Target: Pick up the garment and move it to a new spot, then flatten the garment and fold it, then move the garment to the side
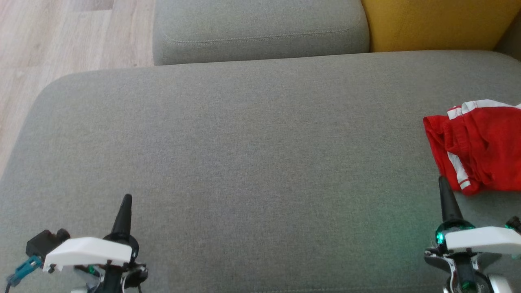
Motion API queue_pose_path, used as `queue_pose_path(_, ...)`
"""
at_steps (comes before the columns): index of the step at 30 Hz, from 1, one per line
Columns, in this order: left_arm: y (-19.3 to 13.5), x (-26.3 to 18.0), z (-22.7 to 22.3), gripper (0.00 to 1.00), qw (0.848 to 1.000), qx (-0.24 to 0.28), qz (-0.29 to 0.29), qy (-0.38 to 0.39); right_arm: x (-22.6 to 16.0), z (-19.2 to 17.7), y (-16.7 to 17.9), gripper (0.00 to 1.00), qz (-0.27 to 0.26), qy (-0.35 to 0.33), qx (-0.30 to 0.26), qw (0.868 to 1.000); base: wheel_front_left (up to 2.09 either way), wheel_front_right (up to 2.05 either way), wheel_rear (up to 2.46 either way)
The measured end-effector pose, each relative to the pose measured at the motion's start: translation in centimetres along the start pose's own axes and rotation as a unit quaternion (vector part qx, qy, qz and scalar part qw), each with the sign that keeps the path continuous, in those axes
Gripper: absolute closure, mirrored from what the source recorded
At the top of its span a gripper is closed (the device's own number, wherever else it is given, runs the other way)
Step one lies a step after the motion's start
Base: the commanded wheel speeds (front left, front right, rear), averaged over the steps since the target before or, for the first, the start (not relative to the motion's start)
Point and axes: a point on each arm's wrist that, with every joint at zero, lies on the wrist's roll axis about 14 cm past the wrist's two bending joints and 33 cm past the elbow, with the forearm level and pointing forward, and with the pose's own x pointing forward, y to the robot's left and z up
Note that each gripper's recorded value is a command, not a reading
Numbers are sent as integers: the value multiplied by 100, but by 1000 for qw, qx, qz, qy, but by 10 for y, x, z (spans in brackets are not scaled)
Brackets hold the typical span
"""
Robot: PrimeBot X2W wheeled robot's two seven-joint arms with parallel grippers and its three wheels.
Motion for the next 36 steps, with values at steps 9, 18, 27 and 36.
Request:
queue_pose_path(9, -1, 2, 3, 100, 998, -58, -4, -3, 2, 3, -3, 100, -3, -6, 52, 999, 0, 0, 0)
queue_pose_path(18, -4, 5, 10, 100, 994, -112, -14, -9, 5, 8, -4, 100, -3, -17, 105, 994, 0, 0, 0)
queue_pose_path(27, -7, 9, 16, 100, 985, -173, -26, -15, 8, 11, -7, 100, -5, -24, 163, 986, 0, 0, 0)
queue_pose_path(36, -9, 10, 18, 100, 975, -221, -36, -18, 13, 17, -5, 100, 1, -34, 208, 978, 0, 0, 0)
